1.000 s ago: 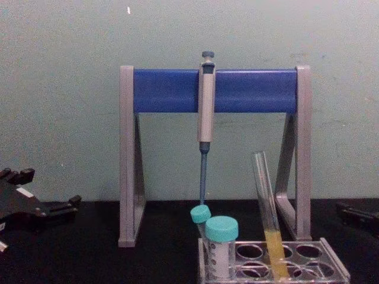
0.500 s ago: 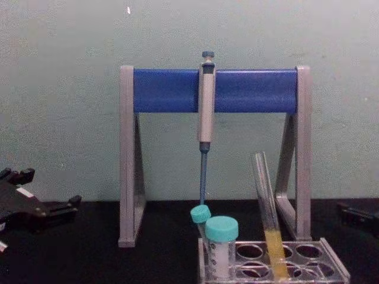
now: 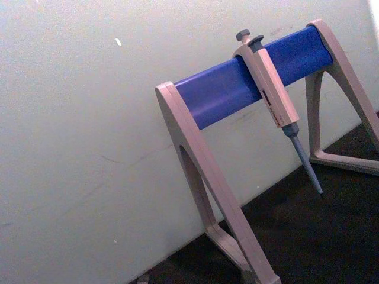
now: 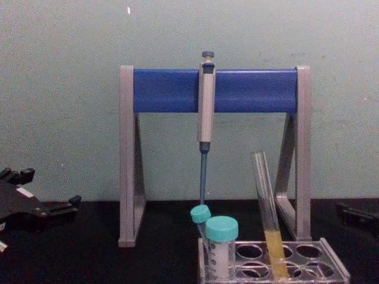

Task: Pick up the test tube from the test tube rack, shake it, then place it back into the test tube rack.

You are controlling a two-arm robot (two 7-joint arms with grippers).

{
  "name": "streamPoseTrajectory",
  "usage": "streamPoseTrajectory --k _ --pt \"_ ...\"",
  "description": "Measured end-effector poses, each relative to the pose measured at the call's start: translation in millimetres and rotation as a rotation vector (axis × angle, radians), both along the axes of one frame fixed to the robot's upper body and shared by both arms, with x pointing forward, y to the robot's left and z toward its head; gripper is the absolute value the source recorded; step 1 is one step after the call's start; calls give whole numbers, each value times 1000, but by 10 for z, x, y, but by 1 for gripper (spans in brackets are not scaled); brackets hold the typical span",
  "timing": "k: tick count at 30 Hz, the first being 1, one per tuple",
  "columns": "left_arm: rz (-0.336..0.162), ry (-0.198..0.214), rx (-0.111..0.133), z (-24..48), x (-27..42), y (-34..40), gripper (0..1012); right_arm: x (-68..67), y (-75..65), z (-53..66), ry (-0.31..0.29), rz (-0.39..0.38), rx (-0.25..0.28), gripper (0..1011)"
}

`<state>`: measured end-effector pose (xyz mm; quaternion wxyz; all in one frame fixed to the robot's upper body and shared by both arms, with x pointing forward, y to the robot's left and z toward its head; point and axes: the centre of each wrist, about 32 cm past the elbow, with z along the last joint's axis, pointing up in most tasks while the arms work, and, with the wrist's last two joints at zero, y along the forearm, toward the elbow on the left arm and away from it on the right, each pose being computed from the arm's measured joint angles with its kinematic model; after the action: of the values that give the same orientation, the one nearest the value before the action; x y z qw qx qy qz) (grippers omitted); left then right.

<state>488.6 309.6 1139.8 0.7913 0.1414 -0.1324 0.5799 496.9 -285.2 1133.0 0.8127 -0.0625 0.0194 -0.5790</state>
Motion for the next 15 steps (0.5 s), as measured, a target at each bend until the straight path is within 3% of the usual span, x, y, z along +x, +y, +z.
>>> streamPoseTrajectory --k 15 --pt "0 0 0 0 0 0 1001 0 0 0 0 0 0 1000"
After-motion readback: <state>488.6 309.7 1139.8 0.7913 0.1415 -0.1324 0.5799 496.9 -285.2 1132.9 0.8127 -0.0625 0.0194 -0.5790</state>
